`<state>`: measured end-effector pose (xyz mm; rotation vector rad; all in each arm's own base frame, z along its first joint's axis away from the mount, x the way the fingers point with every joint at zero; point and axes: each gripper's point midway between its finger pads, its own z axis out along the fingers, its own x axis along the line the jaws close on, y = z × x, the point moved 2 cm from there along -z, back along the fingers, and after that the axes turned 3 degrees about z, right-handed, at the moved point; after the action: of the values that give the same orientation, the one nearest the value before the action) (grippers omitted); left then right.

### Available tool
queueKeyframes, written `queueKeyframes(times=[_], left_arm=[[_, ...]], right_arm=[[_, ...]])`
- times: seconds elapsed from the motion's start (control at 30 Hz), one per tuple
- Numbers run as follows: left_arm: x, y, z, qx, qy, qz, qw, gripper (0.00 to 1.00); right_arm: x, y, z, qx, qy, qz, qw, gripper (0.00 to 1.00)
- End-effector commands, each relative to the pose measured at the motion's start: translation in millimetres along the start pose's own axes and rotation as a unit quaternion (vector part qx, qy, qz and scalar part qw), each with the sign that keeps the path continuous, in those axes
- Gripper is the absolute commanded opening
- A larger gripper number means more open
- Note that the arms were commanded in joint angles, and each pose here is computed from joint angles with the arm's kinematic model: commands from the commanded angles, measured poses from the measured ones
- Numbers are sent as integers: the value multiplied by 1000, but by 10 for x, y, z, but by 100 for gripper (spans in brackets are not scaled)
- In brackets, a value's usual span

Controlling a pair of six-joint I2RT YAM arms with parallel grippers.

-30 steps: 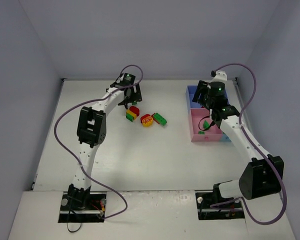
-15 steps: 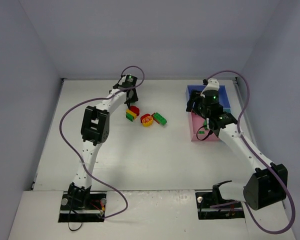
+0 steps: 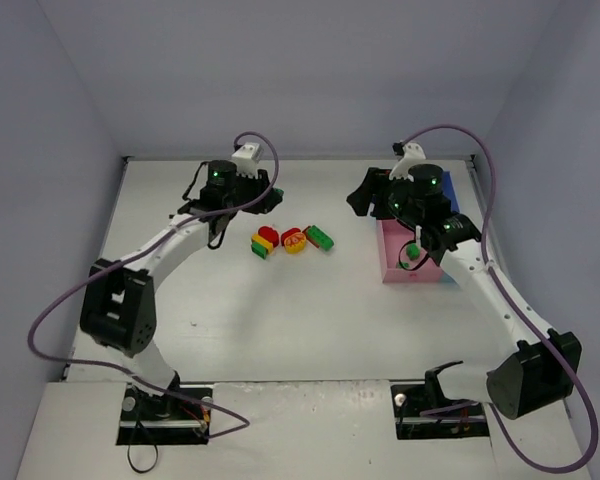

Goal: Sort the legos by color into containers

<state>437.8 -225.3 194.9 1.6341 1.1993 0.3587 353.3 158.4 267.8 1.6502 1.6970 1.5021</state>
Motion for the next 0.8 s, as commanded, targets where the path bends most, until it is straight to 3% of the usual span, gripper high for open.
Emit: queueKeyframes(times=[0.0, 0.13, 0.27, 0.77], left_arm=[[-652, 559, -487, -113, -150, 134, 973, 13], [-918, 280, -776, -101, -194, 195, 956, 14], [-1129, 185, -1034, -106, -177, 286, 936, 15], [-1401, 297, -1332, -142, -189, 320, 917, 16]], right_arm=[[501, 156, -44, 4, 109, 13, 994, 59], [780, 125, -56, 32, 166, 27, 985, 60], [1028, 139, -110, 46, 209, 33, 976, 60], [1459, -214, -69, 100, 264, 19, 959, 60]])
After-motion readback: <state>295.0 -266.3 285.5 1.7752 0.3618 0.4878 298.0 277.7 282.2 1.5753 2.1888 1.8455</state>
